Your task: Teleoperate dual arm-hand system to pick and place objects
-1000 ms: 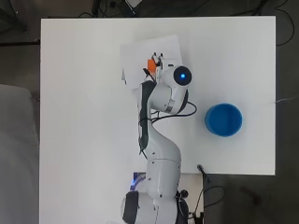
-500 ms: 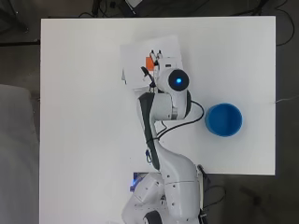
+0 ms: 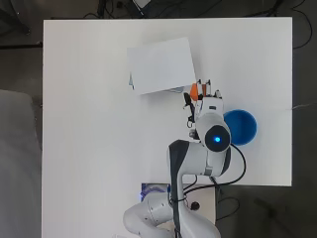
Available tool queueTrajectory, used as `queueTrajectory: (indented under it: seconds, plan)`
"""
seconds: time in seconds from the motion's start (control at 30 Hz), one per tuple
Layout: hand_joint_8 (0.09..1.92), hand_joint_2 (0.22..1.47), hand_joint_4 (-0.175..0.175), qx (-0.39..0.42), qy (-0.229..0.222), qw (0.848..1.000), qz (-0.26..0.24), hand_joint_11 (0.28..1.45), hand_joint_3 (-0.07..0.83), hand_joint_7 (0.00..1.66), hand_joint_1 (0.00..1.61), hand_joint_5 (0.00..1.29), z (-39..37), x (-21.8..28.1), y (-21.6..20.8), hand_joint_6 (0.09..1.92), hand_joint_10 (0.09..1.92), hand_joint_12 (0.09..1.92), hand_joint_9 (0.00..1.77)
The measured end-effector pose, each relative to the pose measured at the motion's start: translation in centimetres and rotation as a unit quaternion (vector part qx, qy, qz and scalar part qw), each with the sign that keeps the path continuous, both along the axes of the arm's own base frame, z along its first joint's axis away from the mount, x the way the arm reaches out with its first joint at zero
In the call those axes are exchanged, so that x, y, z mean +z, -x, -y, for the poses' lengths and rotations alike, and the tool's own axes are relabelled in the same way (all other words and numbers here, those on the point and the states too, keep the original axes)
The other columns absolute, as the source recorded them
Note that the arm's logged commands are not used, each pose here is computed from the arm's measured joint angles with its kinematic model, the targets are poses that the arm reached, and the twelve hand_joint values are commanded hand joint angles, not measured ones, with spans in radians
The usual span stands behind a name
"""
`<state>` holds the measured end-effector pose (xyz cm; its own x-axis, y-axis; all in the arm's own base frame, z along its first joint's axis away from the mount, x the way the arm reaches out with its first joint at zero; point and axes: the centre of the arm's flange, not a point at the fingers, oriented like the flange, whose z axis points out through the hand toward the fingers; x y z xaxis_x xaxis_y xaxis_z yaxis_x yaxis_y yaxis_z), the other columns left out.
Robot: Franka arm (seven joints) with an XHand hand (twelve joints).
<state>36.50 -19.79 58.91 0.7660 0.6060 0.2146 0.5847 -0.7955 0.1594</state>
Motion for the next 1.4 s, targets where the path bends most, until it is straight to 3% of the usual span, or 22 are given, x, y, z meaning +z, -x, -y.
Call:
queueTrajectory:
  seconds: [0.47, 0.8, 1.4]
  plan:
    - [1.92, 1.17, 0.175, -0.098, -0.083, 0.991, -0.035, 1.25, 0.000, 1.43, 0.96, 0.86, 12.4, -8.4, 3.8, 1.16, 1.92, 1.79, 1.66]
    - [1.92, 1.17, 0.175, -0.135, -0.121, 0.981, -0.069, 1.24, 0.000, 1.42, 0.97, 0.86, 14.6, -15.3, 5.9, 1.15, 1.92, 1.78, 1.65]
    - [1.92, 1.16, 0.175, -0.206, -0.138, 0.962, -0.114, 1.19, -0.001, 1.42, 0.98, 0.88, 17.1, -18.8, 10.7, 1.14, 1.92, 1.77, 1.60]
